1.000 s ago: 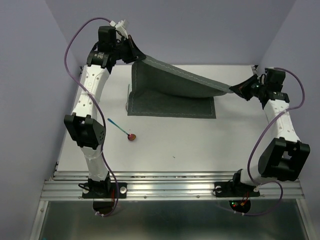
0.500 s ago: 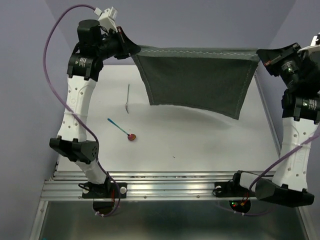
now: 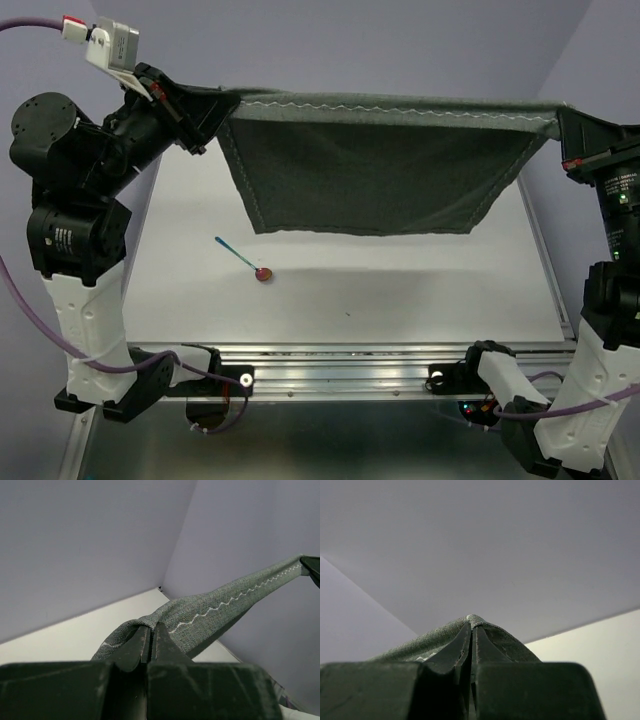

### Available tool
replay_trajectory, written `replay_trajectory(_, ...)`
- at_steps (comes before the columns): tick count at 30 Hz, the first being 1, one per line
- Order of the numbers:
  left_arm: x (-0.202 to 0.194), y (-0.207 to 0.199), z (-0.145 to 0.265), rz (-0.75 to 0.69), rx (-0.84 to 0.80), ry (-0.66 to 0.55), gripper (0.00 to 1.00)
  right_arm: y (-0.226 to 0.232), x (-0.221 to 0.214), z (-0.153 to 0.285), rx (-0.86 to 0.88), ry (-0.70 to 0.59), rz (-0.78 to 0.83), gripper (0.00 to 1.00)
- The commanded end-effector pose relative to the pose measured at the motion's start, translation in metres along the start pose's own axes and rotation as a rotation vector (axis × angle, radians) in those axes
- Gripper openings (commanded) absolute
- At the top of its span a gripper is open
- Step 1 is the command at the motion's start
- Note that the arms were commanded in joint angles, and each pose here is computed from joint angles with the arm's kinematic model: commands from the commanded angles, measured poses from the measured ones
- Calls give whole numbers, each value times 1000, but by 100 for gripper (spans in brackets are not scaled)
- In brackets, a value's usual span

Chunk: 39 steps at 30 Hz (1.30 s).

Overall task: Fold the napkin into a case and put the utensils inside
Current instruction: Flatten out the crumpled napkin at the center of the board.

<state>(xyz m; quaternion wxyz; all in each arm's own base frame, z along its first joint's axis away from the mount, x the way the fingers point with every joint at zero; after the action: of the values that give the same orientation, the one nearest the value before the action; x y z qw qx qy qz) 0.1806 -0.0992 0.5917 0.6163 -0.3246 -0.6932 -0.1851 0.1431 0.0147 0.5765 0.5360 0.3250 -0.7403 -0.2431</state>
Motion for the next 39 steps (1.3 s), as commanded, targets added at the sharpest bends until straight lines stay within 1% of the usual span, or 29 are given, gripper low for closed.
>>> replay_trajectory(1,-2,22,-2,-55,147,-10,0,-30,14,-11,-201,-158,56,1)
replay_trajectory(4,-19,35,-15,-28,163,34,0,-43,5,-25,-224,-102,49,1)
replay_trajectory(5,-32,43,-23,-10,167,69,0,-47,3,-29,-231,-88,47,1)
replay_trajectory(6,-38,49,-30,-4,165,72,0,-57,-2,-39,-254,-64,41,1)
replay_trajectory(7,-55,57,-38,24,165,113,0,-67,-8,-45,-272,-43,38,1)
replay_trajectory(9,-73,70,-54,50,163,148,0,-85,-18,-57,-302,-14,33,1)
replay_trajectory(12,-110,93,-78,105,164,229,0,-119,-38,-74,-356,38,28,1)
replay_trajectory(13,-125,99,-84,124,164,262,0,-139,-51,-86,-388,78,23,1)
replay_trajectory(15,-147,113,-99,148,154,297,0,-163,-66,-102,-410,120,13,1)
replay_trajectory(20,-207,145,-132,227,147,415,0,-229,-111,-131,-491,238,-29,1)
replay_trajectory(21,-231,157,-144,256,151,463,0,-243,-123,-133,-511,269,-41,1)
replay_trajectory(22,-242,162,-149,271,152,484,0,-252,-128,-140,-510,273,-41,1)
replay_trajectory(23,-251,166,-155,280,148,502,0,-276,-143,-149,-547,314,-53,1)
replay_trajectory(24,-275,177,-164,305,155,548,0,-286,-150,-155,-556,336,-63,1)
replay_trajectory(25,-285,180,-170,312,154,564,0,-295,-157,-162,-555,362,-65,1)
replay_trajectory(26,-290,185,-177,313,153,569,0,-317,-173,-170,-582,400,-85,1)
replay_trajectory(27,-313,195,-184,335,165,611,0,-327,-181,-174,-584,416,-94,1)
replay_trajectory(28,-312,199,-191,325,162,601,0,-332,-183,-184,-556,422,-97,1)
replay_trajectory(29,-321,204,-196,328,165,615,0,-340,-189,-190,-551,431,-107,1)
replay_trajectory(30,-345,214,-201,353,178,662,0,-361,-206,-195,-580,468,-126,1)
replay_trajectory(31,-350,218,-206,351,181,669,0,-368,-211,-200,-571,488,-136,1)
replay_trajectory(32,-343,222,-215,330,173,646,0,-368,-208,-212,-547,475,-131,1)
replay_trajectory(33,-365,232,-220,349,184,685,0,-388,-222,-216,-573,500,-147,1)
replay_trajectory(34,-368,236,-224,348,185,684,0,-394,-226,-222,-574,507,-154,1)
replay_trajectory(35,-357,240,-234,329,176,646,0,-394,-222,-233,-553,495,-146,1)
replay_trajectory(36,-378,249,-237,355,186,682,0,-400,-226,-239,-555,500,-150,1)
replay_trajectory(37,-379,254,-241,354,187,673,0,-416,-238,-241,-577,523,-159,1)
replay_trajectory(38,-373,258,-247,346,181,645,0,-415,-234,-251,-558,514,-159,1)
replay_trajectory(39,-384,266,-248,368,190,644,0,-420,-236,-256,-558,521,-159,1)
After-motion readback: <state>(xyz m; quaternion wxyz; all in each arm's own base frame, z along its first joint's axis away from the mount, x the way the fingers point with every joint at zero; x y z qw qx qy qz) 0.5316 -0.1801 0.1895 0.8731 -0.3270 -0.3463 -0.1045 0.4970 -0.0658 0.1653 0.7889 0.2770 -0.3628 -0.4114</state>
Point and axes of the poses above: each gripper's point midway between its finger pads, its own z axis back along the fingers, its own y axis along the line the jaws close on, x = y × z, the point moved 8 cm from there along z, back along the fingers, and after that the axes turned 8 degrees about -z, right-handed, at the moved point
